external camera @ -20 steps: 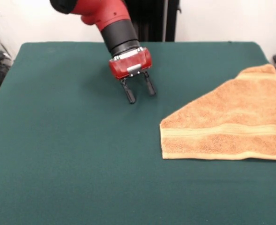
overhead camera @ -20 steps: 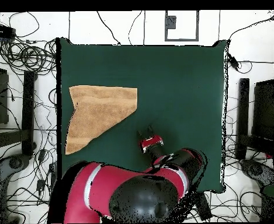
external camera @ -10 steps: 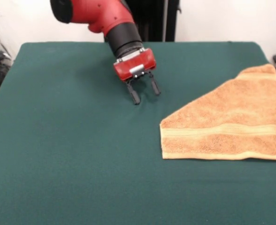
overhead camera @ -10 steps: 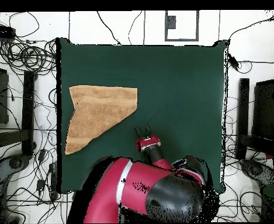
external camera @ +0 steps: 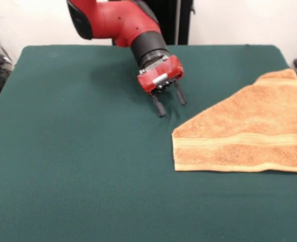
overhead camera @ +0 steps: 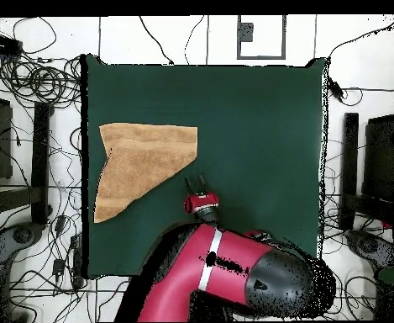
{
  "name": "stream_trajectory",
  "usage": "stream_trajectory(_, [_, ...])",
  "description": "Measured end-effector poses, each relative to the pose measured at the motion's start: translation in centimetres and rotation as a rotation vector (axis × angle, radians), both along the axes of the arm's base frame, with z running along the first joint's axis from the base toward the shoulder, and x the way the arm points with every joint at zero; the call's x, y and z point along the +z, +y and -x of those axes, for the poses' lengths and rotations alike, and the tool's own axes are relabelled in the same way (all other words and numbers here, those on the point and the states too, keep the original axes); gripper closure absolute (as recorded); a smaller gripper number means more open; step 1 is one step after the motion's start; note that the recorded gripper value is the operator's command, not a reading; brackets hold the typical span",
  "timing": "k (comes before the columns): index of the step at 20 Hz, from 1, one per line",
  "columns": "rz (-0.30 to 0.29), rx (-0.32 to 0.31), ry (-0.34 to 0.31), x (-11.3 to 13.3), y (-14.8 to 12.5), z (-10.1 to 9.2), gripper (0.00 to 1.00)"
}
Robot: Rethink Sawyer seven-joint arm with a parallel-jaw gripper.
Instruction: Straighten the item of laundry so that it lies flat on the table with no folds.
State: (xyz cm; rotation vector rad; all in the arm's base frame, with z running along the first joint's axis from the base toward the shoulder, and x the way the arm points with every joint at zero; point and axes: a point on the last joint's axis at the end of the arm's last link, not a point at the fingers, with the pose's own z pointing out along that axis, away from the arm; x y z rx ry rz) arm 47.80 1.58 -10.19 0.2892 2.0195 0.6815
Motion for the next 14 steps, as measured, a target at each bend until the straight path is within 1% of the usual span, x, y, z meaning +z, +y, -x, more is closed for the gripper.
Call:
stream_trajectory(2, [-0.043,0.002,-0.014,-0.3,1.8,-0.3,0.00])
stream_trajectory(3, [-0.077,0.006,-0.021,-0.5,3.4,-0.4,0.00])
stream_trajectory(5, [-0.120,0.011,-0.028,-0.8,5.4,-0.4,0.00])
stream_trajectory(6, [-0.133,0.011,-0.031,-0.9,5.9,-0.5,0.00])
stream_trajectory(7, [-0.163,0.011,-0.039,-1.0,7.2,-0.6,0.00])
stream_trajectory(11, [-0.212,0.013,-0.044,-1.2,9.4,-0.8,0.00])
stream_trajectory(14, [-0.238,0.016,-0.042,-1.4,10.5,-0.6,0.00])
